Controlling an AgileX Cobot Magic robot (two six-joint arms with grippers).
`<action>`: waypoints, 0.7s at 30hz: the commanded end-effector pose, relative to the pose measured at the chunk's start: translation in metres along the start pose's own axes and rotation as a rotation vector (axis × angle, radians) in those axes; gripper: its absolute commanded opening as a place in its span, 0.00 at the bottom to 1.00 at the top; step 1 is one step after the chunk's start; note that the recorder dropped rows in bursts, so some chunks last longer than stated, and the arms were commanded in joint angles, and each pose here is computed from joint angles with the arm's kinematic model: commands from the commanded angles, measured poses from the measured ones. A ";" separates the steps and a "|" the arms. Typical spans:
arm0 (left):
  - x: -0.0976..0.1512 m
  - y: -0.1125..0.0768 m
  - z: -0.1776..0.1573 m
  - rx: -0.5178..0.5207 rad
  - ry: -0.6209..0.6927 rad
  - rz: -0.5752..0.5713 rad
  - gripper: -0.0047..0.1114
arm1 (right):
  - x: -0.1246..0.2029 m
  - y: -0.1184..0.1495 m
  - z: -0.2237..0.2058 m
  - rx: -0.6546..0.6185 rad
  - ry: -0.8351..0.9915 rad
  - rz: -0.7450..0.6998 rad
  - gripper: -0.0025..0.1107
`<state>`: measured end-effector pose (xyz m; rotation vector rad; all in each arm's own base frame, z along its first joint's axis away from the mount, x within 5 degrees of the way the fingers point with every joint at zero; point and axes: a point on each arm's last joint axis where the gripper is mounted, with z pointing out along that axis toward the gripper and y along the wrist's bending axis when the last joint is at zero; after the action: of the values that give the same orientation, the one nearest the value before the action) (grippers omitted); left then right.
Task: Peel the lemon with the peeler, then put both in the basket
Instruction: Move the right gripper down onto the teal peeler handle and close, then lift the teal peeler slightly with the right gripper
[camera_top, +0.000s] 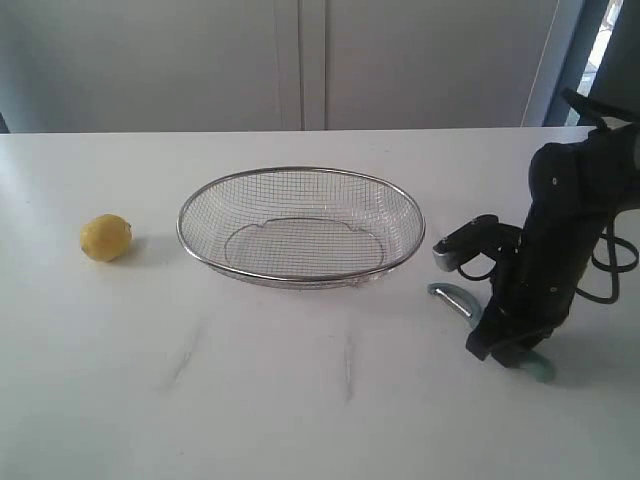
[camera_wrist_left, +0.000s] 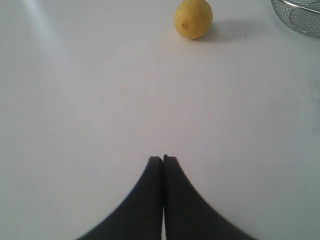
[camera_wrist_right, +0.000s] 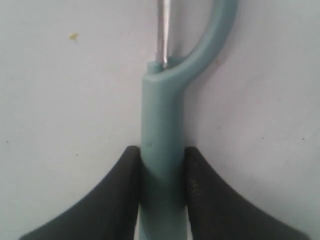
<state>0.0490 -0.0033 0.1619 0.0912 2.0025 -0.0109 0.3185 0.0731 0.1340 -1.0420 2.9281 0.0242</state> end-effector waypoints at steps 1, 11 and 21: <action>0.002 0.000 0.001 -0.001 0.001 -0.010 0.04 | 0.001 0.000 -0.001 -0.003 0.010 -0.012 0.10; 0.002 0.000 0.001 -0.001 0.001 -0.010 0.04 | 0.001 0.000 -0.001 -0.001 0.006 -0.012 0.02; 0.002 0.000 0.001 -0.001 0.001 -0.010 0.04 | 0.001 0.001 -0.002 -0.007 0.015 0.020 0.02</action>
<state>0.0490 -0.0033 0.1619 0.0912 2.0025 -0.0109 0.3179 0.0729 0.1340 -1.0359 2.9378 0.0241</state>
